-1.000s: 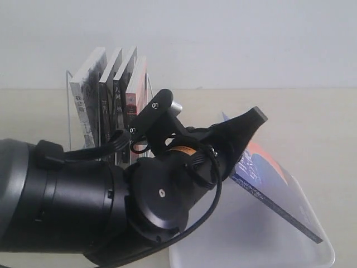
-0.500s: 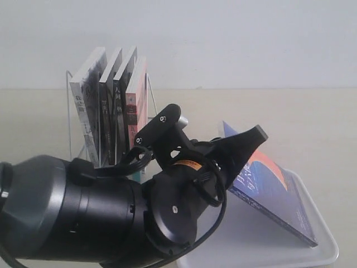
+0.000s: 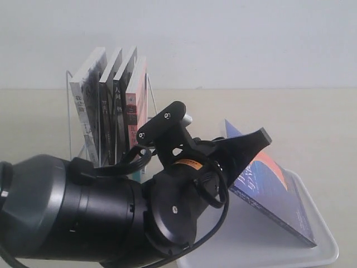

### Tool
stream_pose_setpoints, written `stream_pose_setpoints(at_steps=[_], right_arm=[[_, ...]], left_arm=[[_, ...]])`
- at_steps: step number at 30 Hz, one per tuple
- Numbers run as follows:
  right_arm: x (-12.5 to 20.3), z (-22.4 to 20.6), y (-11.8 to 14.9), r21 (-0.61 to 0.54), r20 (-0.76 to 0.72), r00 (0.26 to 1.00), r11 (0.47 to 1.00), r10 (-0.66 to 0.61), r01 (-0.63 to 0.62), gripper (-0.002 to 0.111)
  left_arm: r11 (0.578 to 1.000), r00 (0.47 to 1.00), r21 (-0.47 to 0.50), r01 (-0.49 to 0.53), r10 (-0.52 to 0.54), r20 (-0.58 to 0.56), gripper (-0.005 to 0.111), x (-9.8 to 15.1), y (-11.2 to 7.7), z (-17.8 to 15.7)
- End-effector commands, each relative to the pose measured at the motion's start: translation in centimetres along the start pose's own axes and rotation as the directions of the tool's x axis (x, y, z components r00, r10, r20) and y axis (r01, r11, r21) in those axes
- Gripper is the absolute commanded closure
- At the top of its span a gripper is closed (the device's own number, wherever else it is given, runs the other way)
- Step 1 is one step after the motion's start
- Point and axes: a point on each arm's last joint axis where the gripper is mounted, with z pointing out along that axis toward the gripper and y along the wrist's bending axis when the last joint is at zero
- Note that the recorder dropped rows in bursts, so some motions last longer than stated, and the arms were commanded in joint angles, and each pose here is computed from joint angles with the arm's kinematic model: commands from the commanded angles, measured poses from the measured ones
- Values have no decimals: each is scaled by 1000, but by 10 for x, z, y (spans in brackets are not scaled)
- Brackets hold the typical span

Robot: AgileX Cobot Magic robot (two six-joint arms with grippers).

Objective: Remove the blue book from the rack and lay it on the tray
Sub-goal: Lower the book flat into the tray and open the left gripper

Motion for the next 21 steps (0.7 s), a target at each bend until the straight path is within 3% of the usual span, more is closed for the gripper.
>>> stream_pose_setpoints(at_steps=[1, 4, 10, 21], right_arm=[[-1, 0, 0, 0, 11, 1000, 1000, -11, 11, 108], [-1, 0, 0, 0, 11, 1000, 1000, -11, 11, 108], [-1, 0, 0, 0, 11, 1000, 1000, -11, 11, 108], [-1, 0, 0, 0, 11, 1000, 1000, -11, 11, 108]], left_arm=[[999, 999, 8, -38, 38, -18, 102, 4, 0, 0], [999, 999, 8, -39, 39, -21, 101, 4, 0, 0], [1000, 999, 3, -30, 30, -41, 84, 6, 0, 0], [998, 997, 5, -66, 66, -49, 84, 6, 0, 0]])
